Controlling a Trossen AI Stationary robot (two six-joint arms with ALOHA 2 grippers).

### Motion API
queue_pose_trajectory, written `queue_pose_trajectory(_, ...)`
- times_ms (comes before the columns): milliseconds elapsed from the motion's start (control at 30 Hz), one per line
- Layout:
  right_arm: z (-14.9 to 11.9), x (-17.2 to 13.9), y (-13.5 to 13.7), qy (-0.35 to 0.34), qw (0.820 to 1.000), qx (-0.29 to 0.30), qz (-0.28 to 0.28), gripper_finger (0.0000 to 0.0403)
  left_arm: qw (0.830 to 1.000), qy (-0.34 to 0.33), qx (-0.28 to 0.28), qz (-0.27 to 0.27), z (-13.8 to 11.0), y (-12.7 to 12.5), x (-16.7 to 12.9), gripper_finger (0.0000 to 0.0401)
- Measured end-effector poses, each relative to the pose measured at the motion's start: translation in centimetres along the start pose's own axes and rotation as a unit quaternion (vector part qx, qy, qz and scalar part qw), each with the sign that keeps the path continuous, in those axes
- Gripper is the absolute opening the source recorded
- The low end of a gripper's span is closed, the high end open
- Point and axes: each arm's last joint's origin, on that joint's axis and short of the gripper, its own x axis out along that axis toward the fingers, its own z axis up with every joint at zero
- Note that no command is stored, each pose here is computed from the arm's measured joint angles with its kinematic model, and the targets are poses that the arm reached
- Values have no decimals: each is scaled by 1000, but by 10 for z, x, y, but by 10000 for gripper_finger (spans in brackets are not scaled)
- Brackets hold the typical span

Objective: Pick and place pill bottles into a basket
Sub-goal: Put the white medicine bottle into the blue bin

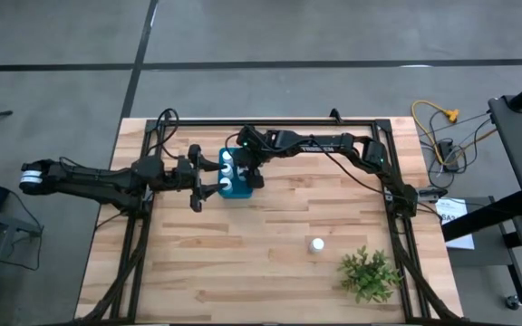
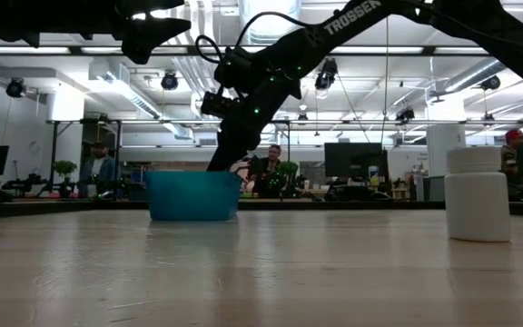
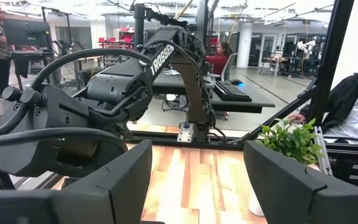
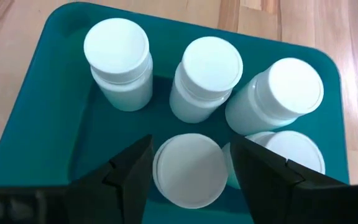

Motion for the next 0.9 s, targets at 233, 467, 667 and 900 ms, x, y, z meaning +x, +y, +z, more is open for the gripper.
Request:
queue_pose_trajectory(233,7,-4,-2,-10,1000,-2,-4,206,1000,0,1,0,0,0,0,238)
queue_pose_trajectory(467,14,-12,0,2,1000,1,3,206,1000,-2,1,0,1,0,0,238)
queue_pose_trajectory(667,15,-13,11,3,997,0,73,206,1000,-4,1,-1,2,0,0,238)
queue_pose_trajectory(900,20,-16,24,5,996,-15,87,206,1000,-10,-3,-2,5,0,-2,238)
